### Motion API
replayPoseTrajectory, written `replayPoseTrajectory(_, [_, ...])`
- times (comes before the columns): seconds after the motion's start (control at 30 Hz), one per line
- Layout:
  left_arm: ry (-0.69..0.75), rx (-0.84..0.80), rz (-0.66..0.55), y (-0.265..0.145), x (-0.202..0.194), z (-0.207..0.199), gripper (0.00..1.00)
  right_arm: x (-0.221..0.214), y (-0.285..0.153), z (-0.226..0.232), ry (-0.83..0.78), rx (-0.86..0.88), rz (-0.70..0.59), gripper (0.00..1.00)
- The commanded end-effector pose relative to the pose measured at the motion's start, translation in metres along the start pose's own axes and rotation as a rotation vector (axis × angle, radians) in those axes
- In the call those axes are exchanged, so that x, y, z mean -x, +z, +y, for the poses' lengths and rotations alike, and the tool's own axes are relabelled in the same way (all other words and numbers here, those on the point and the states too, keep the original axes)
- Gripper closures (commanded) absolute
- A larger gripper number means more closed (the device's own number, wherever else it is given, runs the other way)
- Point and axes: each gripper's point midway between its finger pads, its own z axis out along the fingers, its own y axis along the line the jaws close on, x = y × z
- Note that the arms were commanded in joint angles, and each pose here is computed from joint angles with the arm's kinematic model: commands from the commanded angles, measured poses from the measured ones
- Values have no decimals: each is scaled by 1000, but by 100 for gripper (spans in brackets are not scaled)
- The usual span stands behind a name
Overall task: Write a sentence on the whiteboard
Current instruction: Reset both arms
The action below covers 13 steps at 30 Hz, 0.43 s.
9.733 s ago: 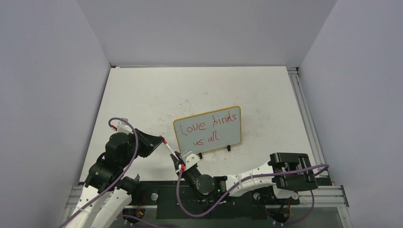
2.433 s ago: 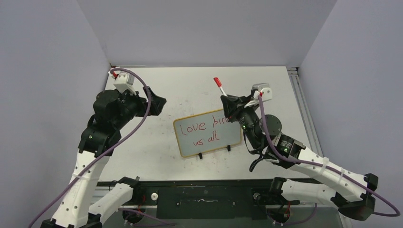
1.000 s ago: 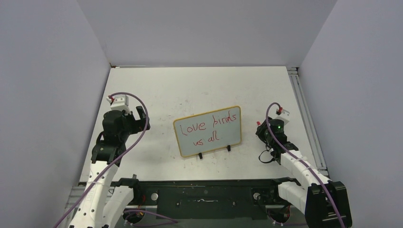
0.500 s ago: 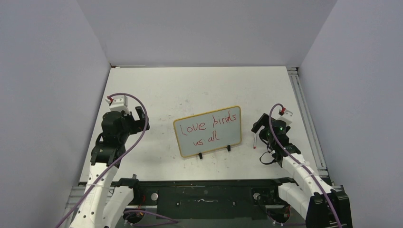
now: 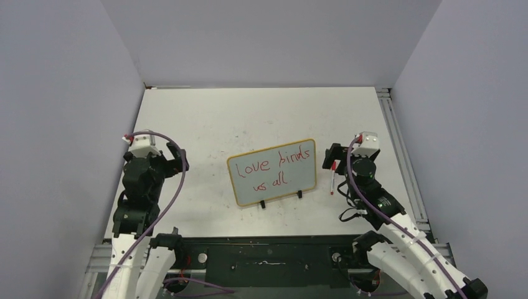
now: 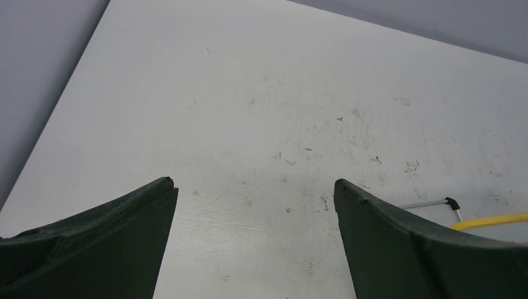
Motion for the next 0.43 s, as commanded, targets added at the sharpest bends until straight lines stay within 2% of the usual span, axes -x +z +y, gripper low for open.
replayPoseTrajectory(0.0, [-3,-9,-138,-9,29,0,4,45,-26,4,-41,-28,-159,9])
replayPoseTrajectory(0.4, [-6,17,-155,-13,32,5,4,50,-34,-2,-16,-43,-191,9])
